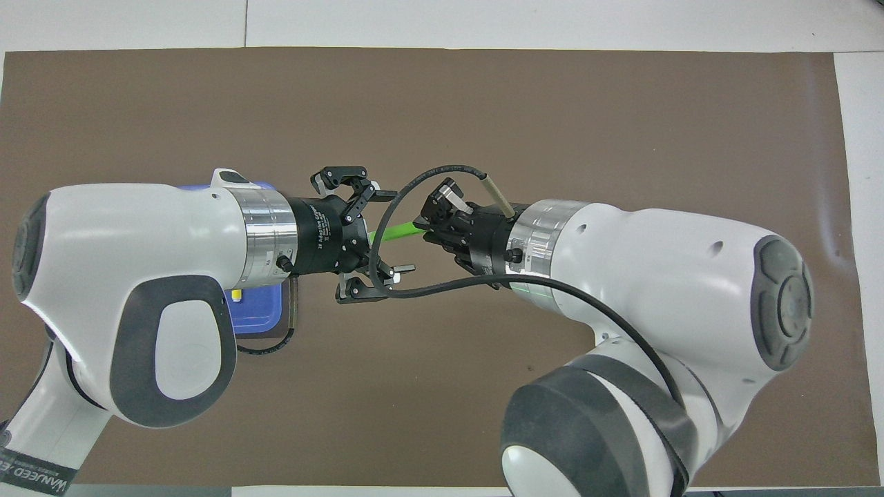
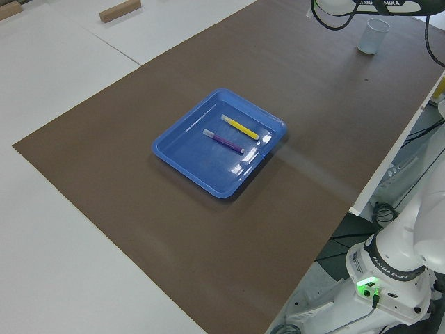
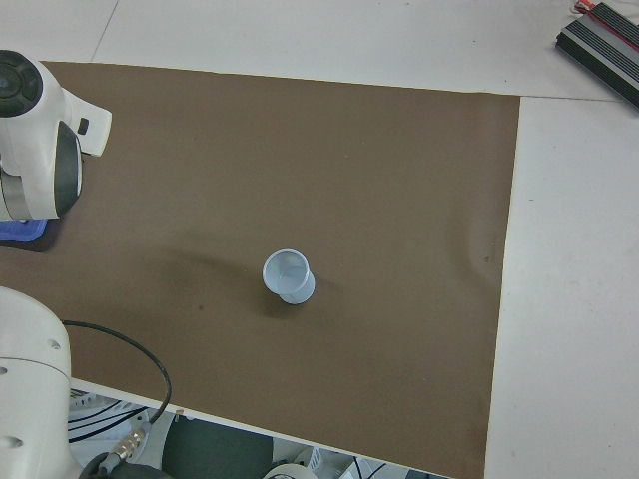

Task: Right arm passes pens to left for tray arrangement
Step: 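Close the left gripper on the green pen and open the right gripper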

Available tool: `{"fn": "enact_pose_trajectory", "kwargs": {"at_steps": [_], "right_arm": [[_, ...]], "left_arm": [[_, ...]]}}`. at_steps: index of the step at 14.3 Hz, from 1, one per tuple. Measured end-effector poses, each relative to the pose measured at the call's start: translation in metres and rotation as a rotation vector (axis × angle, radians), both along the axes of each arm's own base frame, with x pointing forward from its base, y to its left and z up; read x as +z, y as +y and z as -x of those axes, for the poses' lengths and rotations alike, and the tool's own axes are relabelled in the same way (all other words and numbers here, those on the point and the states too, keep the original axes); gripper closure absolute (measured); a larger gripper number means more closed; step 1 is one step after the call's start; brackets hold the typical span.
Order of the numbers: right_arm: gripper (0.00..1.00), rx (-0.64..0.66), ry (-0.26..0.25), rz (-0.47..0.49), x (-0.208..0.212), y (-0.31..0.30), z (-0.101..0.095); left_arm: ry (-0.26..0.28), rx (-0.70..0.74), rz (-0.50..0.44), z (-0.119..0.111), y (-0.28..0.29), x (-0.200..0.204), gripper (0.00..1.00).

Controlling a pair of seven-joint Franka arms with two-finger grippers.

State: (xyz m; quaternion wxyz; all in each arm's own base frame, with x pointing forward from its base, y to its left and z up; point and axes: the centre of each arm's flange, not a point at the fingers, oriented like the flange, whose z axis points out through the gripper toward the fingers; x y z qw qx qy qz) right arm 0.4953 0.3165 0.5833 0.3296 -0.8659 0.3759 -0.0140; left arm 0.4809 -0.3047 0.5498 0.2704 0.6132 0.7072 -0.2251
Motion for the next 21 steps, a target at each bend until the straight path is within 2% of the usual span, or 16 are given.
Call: {"fn": "enact_pose_trajectory", "kwargs": {"at_steps": [1, 6, 7, 8, 10, 11, 12, 15, 21], "right_arm": [[0.83, -0.001, 0.000, 0.000, 0.0000, -0.0003, -0.0002], [0.83, -0.002, -0.001, -0.001, 0.0001, -0.0008, -0.0006], [0.83, -0.003, -0.001, 0.000, 0.0001, -0.0010, -0.0007], [0.83, -0.003, -0.001, 0.000, 0.0000, -0.0012, -0.0008], [0.83, -0.004, -0.001, 0.000, 0.0000, -0.0016, -0.0010], [0.83, -0.004, -0.001, 0.000, 0.0000, -0.0016, -0.0011], [0.83, -0.004, -0.001, 0.000, 0.0000, -0.0017, -0.0011], [0.83, -0.004, 0.002, 0.001, -0.0013, -0.0020, -0.0010], [0.83, -0.005, 0.002, -0.001, -0.0011, -0.0019, -0.0008]], "left_arm": [[-0.010, -0.006, -0.007, 0.0010, 0.0000, 0.0020, 0.07], [-0.029, -0.024, -0.024, 0.0046, -0.0028, 0.0047, 0.11], [-0.031, -0.027, -0.027, 0.0046, -0.0028, 0.0046, 0.18], [-0.032, -0.028, -0.028, 0.0047, -0.0029, 0.0046, 0.19], [-0.036, -0.032, -0.033, 0.0047, -0.0028, 0.0045, 0.40], [-0.039, -0.034, -0.039, 0.0047, -0.0026, 0.0043, 0.40], [-0.041, -0.036, -0.043, 0.0046, -0.0025, 0.0042, 0.48], [-0.049, -0.039, -0.049, 0.0037, -0.0010, 0.0044, 0.83], [-0.067, -0.057, -0.052, 0.0033, -0.0006, 0.0046, 0.83]]}}
